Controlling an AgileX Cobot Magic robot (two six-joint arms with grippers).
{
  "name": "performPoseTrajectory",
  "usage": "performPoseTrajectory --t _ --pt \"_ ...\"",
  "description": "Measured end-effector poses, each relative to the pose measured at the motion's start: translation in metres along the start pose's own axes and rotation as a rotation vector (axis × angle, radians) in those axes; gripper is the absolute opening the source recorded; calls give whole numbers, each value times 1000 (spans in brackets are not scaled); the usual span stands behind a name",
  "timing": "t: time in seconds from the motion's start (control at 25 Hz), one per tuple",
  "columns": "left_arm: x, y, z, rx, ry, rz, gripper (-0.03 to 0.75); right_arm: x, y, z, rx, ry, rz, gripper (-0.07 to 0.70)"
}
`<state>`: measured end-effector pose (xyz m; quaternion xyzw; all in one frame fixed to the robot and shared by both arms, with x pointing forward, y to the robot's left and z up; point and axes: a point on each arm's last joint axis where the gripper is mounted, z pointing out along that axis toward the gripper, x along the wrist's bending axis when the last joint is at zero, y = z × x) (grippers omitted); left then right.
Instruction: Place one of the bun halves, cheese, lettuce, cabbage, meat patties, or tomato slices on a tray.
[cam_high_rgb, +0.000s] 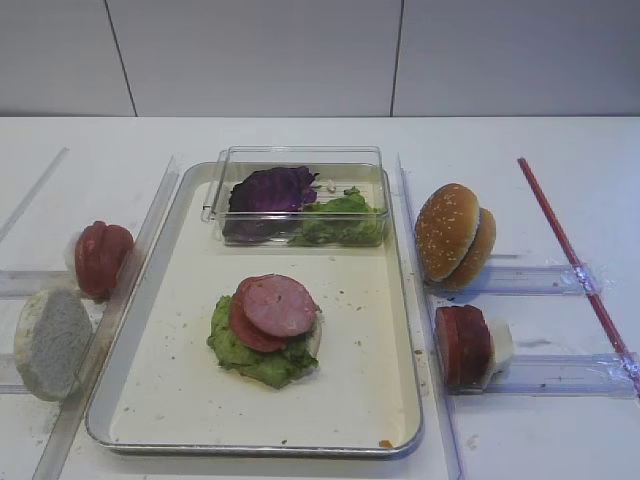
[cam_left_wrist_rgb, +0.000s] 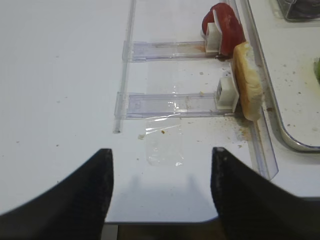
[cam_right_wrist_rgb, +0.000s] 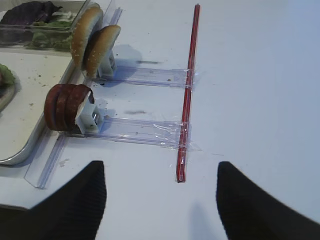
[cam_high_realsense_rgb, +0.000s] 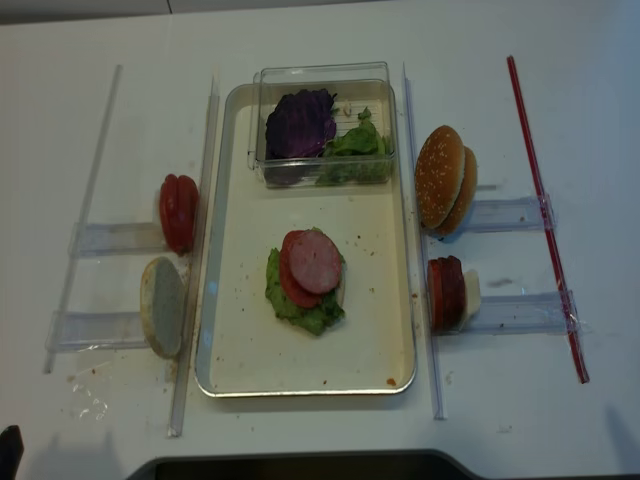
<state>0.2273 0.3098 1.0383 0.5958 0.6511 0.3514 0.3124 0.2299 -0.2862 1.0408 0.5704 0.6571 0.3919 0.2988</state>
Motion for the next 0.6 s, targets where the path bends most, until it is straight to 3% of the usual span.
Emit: performPoseTrajectory --t 0.6 --pt "0 0 0 0 0 0 412 0 0 0 0 0 0 486"
